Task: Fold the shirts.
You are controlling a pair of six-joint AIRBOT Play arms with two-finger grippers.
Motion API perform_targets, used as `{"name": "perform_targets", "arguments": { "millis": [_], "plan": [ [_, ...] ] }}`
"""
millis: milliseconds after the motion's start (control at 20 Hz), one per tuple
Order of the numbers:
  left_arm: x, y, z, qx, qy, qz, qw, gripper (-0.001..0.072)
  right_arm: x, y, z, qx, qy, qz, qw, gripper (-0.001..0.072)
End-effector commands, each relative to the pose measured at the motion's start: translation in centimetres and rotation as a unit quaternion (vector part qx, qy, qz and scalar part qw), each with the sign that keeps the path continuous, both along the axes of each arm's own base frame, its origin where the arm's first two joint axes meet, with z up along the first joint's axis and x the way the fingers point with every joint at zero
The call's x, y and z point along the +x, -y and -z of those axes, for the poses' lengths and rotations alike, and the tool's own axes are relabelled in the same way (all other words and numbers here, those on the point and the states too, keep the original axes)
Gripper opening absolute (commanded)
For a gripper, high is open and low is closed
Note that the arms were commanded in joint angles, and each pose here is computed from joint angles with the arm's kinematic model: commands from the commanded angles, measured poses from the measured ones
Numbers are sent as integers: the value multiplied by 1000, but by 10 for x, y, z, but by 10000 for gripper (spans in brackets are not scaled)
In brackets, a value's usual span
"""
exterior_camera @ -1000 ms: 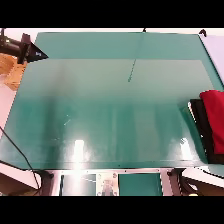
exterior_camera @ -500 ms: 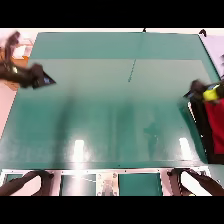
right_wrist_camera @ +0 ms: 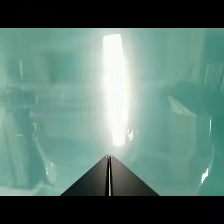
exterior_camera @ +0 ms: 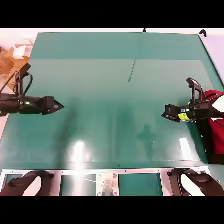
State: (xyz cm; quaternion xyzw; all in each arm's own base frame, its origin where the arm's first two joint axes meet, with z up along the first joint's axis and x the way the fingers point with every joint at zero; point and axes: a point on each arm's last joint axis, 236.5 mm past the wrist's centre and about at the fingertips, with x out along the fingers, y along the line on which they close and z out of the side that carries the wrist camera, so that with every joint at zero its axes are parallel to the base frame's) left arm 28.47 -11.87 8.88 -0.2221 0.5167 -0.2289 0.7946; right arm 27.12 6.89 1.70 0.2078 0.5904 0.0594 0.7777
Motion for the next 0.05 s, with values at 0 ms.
{"name": "perform_targets", "arguments": {
  "millis": [0],
  "plan": [
    [-1, 0, 2, -3, -1, -7, 1000, 20, -3, -3, 2, 1, -2, -5, 1000, 20]
  ]
}}
